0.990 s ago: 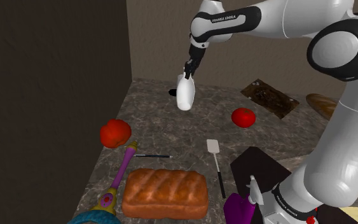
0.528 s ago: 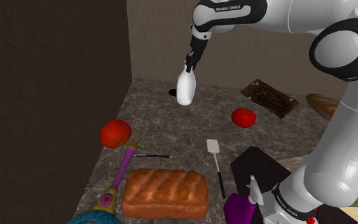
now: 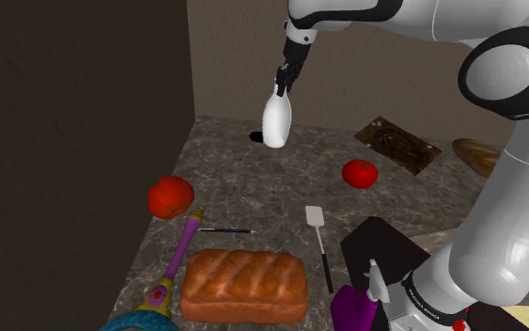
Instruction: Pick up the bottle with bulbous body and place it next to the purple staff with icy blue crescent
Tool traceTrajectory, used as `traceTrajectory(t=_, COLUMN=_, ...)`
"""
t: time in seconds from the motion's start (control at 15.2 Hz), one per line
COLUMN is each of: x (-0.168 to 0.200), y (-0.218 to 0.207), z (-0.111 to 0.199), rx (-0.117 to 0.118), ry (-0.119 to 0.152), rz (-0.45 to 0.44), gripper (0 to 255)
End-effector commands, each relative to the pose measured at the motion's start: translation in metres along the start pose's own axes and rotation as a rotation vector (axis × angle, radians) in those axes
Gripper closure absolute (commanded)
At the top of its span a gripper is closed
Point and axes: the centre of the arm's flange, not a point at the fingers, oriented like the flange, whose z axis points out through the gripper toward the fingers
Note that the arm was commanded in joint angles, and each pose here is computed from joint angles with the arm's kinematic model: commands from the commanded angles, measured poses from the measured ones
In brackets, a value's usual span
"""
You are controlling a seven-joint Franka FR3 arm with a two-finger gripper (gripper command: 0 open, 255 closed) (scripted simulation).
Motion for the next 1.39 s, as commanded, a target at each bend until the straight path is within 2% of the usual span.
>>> traceTrajectory(t=0.0, x=-0.005, y=-0.011, z=-0.008, rx=0.0, ry=0.0, rz=0.0, gripper=255)
traceTrajectory(t=1.32, x=-0.12, y=-0.232, z=-0.094, rx=0.0, ry=0.0, rz=0.0, gripper=255)
